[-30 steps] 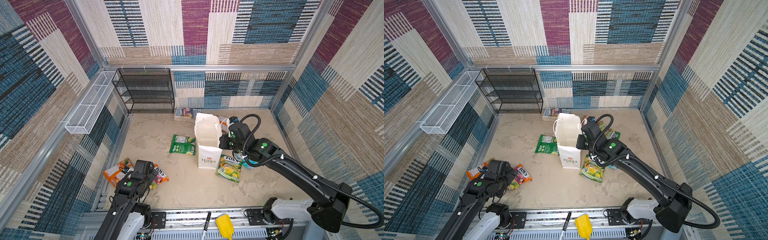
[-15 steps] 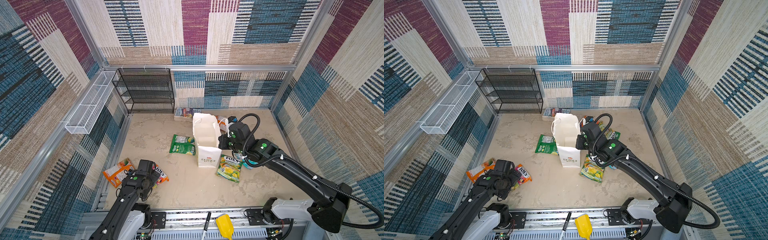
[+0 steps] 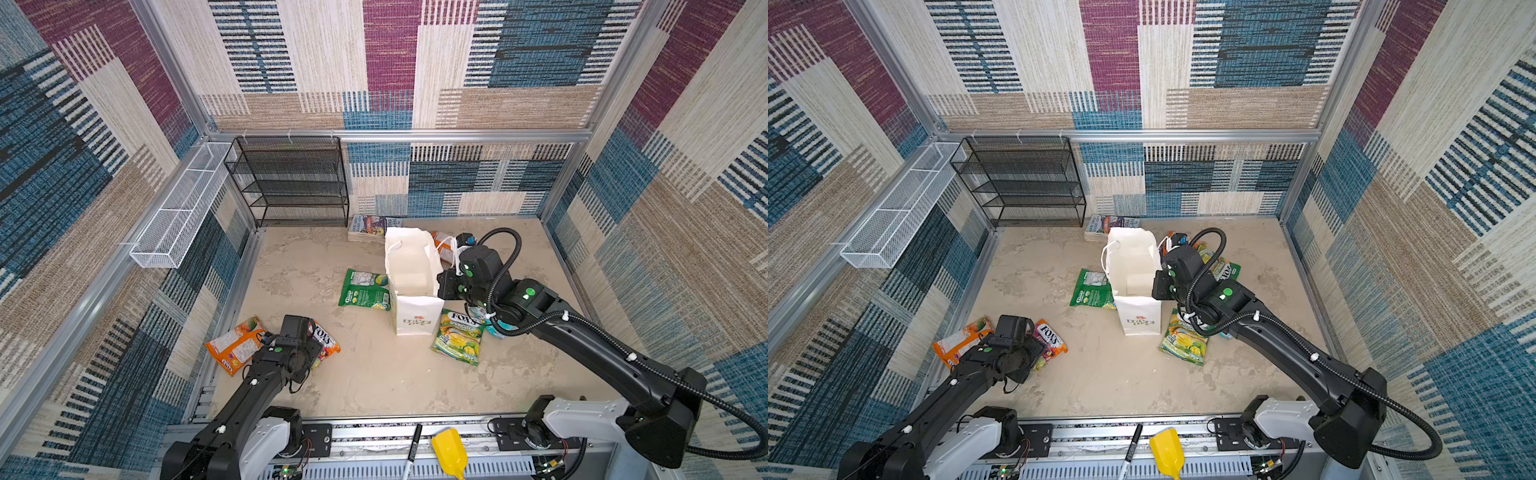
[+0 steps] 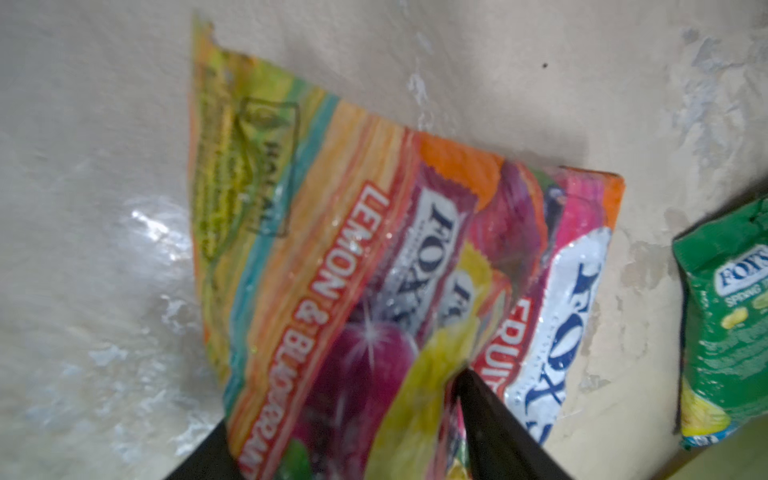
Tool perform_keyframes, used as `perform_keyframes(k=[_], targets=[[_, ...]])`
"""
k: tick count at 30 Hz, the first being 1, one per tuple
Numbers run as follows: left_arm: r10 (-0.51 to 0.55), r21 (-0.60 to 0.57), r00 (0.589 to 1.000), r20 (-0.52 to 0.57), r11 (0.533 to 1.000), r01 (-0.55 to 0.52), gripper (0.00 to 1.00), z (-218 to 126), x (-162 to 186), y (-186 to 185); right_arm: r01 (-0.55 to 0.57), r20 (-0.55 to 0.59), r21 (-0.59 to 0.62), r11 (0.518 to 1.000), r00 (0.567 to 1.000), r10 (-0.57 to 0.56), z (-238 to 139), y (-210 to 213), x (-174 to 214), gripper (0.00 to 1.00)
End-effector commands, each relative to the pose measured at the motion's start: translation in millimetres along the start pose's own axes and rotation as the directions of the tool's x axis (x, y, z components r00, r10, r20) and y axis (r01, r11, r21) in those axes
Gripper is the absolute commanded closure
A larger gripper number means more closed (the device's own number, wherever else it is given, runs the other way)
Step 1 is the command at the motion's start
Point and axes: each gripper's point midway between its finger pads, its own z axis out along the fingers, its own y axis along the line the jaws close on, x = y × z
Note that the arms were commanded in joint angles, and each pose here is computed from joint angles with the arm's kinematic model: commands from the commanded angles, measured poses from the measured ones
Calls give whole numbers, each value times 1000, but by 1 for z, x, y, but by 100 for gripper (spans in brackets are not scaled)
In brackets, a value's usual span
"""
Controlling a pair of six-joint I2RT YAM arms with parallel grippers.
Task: Place the snacks into the paper bag
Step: 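Grasp the Fox's Fruits candy bag with the left gripper and lift it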
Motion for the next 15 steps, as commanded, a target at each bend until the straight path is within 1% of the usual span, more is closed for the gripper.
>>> perform_keyframes(k=[1, 3, 9, 13, 15], targets=[[0, 9, 999, -37, 1000, 0, 40, 1, 7, 0, -7, 25, -33, 999, 1000, 7, 0, 7, -6, 100], [-1, 17, 999, -37, 1000, 1, 45, 1, 7, -1, -11, 21, -34, 999, 1000, 12, 0, 7, -6, 100], [23, 57, 999, -40, 998, -21, 67, -6, 6, -12, -28, 15, -50, 998, 999, 29, 0, 10, -4, 100], [41, 76, 999, -32, 996, -39, 79, -23, 0, -22, -32, 14, -57, 998, 999, 33, -2, 12, -6, 100], [63, 120, 998, -20, 991, -60, 87, -36, -5, -35, -33, 13, -57, 998, 999, 33, -3, 12, -7, 100]])
